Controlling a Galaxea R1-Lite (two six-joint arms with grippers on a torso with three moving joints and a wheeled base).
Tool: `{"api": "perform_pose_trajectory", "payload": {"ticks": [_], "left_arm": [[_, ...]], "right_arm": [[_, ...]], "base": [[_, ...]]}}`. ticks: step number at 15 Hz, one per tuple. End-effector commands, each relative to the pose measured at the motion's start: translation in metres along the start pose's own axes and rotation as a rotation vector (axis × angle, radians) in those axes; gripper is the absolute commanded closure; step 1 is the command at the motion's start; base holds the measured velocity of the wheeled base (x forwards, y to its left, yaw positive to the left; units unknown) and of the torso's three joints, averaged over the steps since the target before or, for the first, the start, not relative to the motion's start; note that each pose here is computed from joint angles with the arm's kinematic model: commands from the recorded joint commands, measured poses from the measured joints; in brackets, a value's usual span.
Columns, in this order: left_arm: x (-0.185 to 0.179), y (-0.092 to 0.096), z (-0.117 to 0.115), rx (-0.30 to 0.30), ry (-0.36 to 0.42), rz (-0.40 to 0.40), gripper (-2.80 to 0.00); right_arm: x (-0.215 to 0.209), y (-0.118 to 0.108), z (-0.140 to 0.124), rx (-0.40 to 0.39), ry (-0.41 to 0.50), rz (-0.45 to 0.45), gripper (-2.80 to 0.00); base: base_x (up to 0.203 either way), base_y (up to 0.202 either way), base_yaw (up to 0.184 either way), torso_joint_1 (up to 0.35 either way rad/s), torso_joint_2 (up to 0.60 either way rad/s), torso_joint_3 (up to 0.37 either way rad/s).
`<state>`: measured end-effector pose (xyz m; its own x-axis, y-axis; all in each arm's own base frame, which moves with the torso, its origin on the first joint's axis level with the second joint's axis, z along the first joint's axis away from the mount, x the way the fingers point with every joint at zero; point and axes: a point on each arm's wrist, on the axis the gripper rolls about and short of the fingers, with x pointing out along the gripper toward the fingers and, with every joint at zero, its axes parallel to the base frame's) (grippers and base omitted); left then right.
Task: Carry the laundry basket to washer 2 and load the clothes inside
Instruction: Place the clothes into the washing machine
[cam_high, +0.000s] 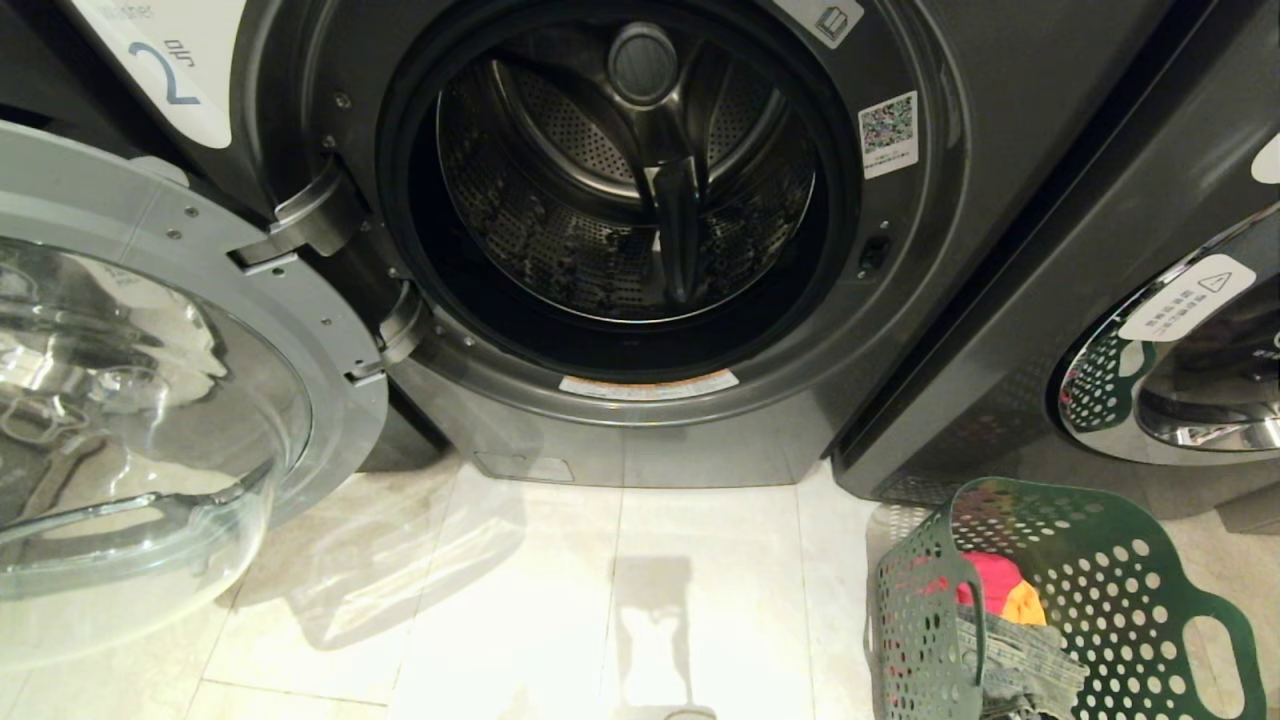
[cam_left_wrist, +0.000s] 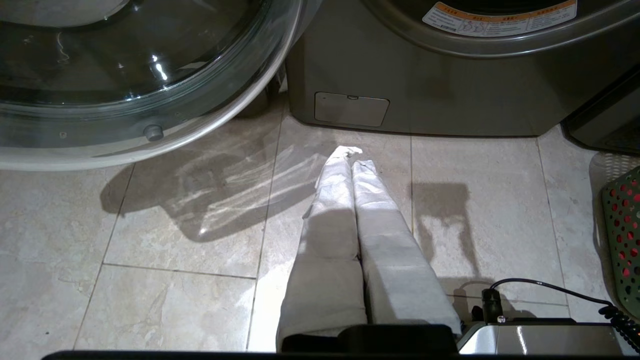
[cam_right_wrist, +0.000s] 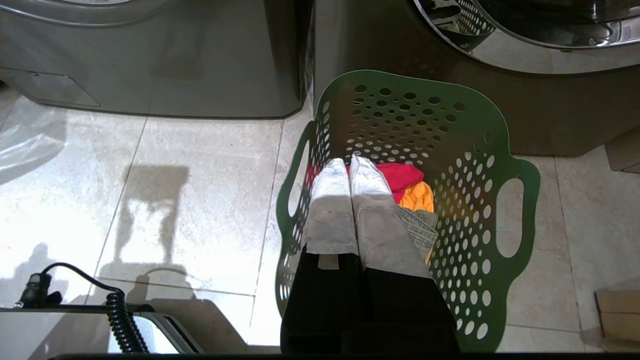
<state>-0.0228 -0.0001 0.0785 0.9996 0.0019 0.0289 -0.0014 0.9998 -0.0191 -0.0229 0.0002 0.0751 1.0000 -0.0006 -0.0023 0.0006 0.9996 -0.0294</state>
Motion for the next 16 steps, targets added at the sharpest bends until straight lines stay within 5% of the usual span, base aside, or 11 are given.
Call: {"api": "perform_pose_trajectory", "payload": {"ticks": [1, 16], "left_arm": [[0.0006, 0.0000, -0.0031, -0.001, 0.009, 0.000, 0.00], [0.0006, 0.0000, -0.0029, 0.004, 0.007, 0.000, 0.00]], "right_arm": [[-0.0001, 0.0000, 0.0000, -0.001, -0.001, 0.001, 0.00], [-0.0001, 0.0000, 0.0000, 0.000, -0.001, 0.001, 0.00]], "base": [[0.000, 0.000, 0.000, 0.000, 0.00, 0.000], [0.000, 0.000, 0.000, 0.000, 0.00, 0.000]]}}
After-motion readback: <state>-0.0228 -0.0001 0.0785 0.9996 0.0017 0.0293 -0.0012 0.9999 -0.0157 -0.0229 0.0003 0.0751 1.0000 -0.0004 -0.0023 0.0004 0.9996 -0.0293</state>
